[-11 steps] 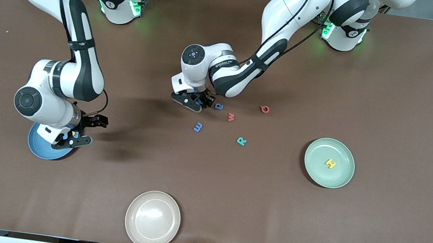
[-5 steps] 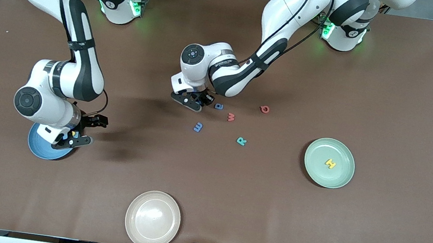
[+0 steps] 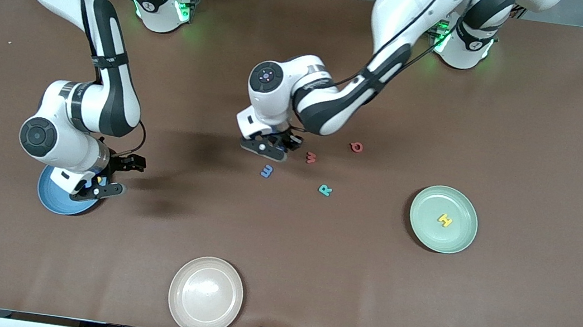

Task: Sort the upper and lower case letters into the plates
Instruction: 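Carry the blue M to the green plate while the right gripper reaches letters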

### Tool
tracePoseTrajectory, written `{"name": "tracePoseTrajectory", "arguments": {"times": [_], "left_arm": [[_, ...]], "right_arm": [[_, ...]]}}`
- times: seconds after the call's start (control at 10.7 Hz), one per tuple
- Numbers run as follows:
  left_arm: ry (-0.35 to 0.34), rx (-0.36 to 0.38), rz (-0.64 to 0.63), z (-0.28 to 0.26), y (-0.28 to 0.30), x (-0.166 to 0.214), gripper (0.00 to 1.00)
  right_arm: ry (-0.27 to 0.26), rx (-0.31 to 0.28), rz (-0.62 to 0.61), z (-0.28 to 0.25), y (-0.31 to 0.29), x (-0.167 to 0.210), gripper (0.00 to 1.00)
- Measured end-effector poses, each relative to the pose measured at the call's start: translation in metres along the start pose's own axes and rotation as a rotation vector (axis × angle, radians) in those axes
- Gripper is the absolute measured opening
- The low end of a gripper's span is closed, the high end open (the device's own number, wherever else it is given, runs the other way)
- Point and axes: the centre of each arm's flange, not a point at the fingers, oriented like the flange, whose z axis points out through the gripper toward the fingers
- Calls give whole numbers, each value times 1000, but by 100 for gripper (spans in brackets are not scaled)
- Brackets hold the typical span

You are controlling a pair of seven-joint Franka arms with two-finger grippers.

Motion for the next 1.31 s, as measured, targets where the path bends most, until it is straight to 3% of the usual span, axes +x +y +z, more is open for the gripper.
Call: {"name": "tracePoseTrajectory", "arguments": {"times": [0.19, 0.47, 0.93, 1.31], "left_arm": [[-33, 33, -87, -41, -61, 22, 34], [-57, 62, -205, -65, -145, 48, 34], [-109, 74, -390, -48, -285, 78, 34], [-198, 72, -452, -11, -388, 77, 34]], "right_arm": [[1, 4, 15, 1, -17, 3, 100], [12, -10, -21, -1, -114, 14, 100], [53, -37, 12, 15, -296, 25, 100], [73, 34, 76, 49, -419, 9, 100]]}}
